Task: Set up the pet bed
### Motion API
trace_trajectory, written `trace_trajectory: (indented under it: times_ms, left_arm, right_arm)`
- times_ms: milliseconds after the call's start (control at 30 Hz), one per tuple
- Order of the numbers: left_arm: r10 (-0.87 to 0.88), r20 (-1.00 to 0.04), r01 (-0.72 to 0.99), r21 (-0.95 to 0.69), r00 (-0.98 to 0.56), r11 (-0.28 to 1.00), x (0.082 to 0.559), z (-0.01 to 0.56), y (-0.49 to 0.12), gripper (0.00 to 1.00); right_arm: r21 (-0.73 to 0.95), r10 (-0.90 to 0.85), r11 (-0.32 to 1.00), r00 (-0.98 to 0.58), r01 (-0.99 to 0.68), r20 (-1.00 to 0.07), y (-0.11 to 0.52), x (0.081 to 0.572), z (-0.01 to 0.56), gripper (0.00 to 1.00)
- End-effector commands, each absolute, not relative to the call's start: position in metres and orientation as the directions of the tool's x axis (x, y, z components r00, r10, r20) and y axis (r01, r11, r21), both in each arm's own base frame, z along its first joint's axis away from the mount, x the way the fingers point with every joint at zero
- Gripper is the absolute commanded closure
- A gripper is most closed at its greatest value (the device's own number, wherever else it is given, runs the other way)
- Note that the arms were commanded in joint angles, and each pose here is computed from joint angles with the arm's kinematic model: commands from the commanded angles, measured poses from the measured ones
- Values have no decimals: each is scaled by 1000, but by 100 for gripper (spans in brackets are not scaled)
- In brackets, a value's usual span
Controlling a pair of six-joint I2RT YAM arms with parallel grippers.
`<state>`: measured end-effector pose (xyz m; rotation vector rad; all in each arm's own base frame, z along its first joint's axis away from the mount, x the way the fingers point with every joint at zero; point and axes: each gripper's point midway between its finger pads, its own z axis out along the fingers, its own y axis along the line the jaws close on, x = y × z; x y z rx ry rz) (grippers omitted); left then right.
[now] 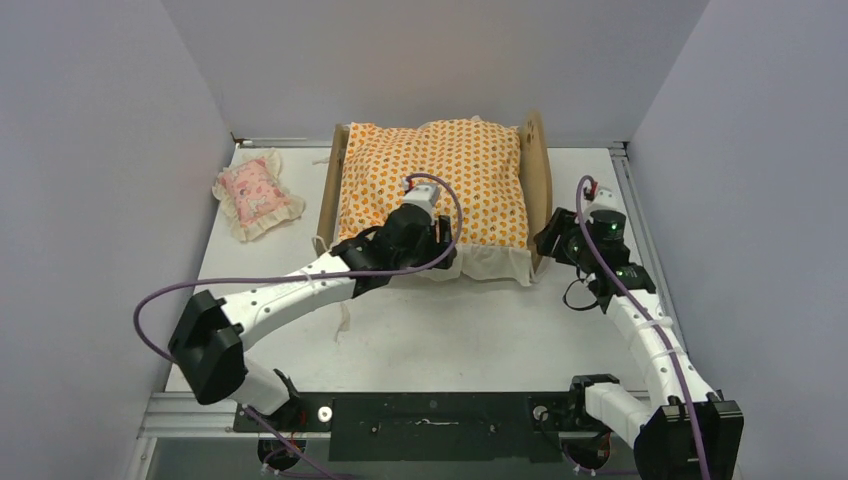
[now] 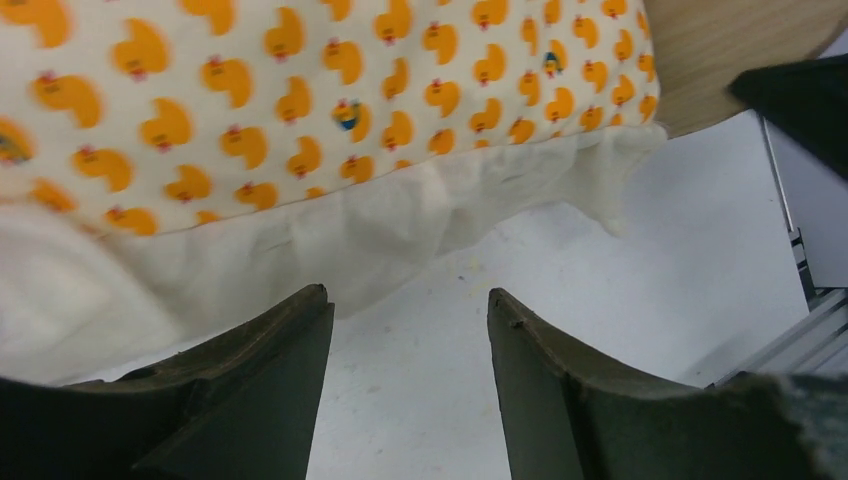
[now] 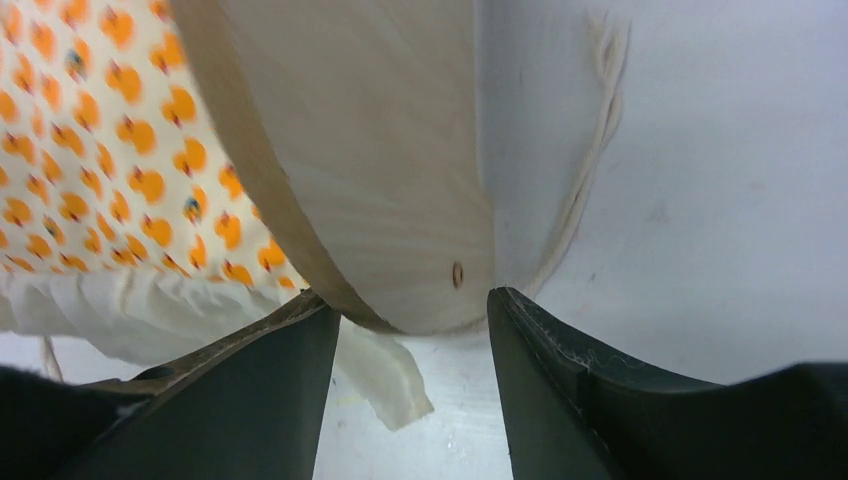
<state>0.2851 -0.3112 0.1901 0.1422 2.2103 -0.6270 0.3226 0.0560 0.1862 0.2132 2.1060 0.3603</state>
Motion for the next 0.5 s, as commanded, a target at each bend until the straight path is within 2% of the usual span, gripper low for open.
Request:
trace_trajectory:
  times_ms: [0, 233, 467]
  left_arm:
    - [-128, -806, 396, -413, -577, 820, 299, 229, -372, 43]
    - [-97, -798, 391, -393, -595, 833, 295, 213, -383, 40]
    - [-84, -770, 396, -414, -632, 820, 291, 192, -393, 40]
  right_arm:
    - [425, 334, 903, -531, -56, -779, 74, 315, 171, 44]
    - [438, 292, 873, -487, -217, -823, 110, 335, 189, 47]
    - [432, 190, 783, -489, -447, -851, 192, 350, 216, 46]
